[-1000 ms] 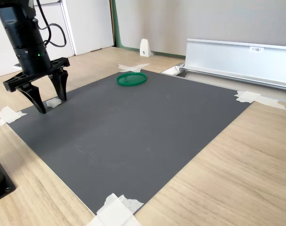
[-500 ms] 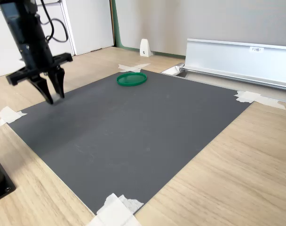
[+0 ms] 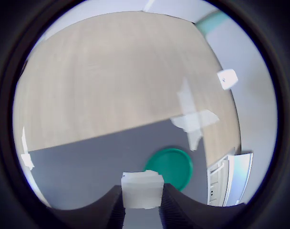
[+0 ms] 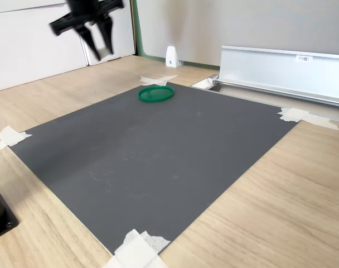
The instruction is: Grasp a white terminal and put it on the green lid.
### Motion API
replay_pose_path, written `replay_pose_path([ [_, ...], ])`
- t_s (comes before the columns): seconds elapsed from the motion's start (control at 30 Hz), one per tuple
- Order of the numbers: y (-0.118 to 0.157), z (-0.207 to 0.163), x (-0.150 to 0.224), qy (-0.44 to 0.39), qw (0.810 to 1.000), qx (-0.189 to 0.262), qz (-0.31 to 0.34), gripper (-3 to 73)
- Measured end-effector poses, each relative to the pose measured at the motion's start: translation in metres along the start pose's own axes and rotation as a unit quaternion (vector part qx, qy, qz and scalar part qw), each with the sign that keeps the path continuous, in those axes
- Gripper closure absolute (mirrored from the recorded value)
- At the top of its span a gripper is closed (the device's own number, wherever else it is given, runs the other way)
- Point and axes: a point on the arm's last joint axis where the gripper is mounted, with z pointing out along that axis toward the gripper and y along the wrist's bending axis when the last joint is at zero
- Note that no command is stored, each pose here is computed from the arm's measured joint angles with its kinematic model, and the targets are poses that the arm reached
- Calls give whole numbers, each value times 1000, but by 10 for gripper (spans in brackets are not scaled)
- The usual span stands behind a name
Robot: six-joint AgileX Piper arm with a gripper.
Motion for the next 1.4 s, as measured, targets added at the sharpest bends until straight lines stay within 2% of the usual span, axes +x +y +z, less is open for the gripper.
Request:
replay_pose_path([
  [0.1,-21,17,3,20,1000,-7,21,425],
  [0.23,-35,47,9,46,997,-23,49,425],
  [0.53,-32,104,19,97,991,-65,61,425],
  [1.07,-41,117,28,107,991,-37,65,420],
  [1.17,-41,117,28,107,991,-36,66,367],
  [1.33,-42,117,28,105,991,-30,74,181],
  [1.4,-42,114,27,100,991,-29,82,129],
])
